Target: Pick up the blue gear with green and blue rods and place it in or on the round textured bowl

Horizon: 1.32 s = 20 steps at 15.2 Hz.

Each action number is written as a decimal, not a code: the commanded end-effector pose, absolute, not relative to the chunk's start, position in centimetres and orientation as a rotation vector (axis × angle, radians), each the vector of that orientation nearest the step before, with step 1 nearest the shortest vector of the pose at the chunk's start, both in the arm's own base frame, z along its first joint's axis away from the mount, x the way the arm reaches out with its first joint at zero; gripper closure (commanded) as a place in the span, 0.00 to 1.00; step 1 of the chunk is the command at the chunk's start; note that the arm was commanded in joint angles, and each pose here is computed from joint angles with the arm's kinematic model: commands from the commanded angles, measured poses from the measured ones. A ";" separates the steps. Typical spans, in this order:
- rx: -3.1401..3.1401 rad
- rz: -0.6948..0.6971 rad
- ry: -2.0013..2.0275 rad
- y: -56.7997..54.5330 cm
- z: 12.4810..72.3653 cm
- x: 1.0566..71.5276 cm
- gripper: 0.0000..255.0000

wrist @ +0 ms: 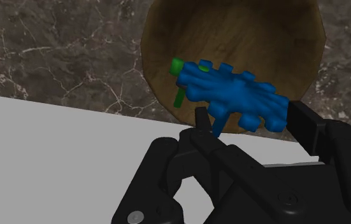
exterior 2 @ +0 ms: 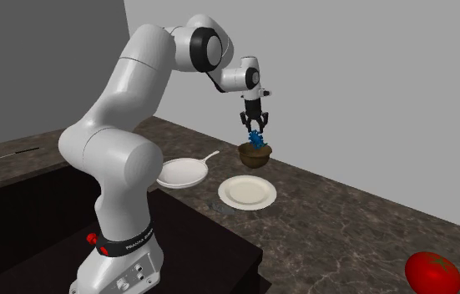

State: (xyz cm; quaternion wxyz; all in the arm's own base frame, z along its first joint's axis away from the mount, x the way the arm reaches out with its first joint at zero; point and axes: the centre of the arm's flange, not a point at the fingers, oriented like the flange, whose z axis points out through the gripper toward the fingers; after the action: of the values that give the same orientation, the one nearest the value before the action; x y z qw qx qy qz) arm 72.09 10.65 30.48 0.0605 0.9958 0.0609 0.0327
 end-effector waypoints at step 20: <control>3.013 0.099 0.184 11.3 33.8 71.6 0.00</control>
State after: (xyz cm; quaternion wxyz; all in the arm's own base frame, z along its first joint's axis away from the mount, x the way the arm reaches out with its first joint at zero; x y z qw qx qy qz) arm 71.74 11.11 32.76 0.0606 0.9957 0.0609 0.0336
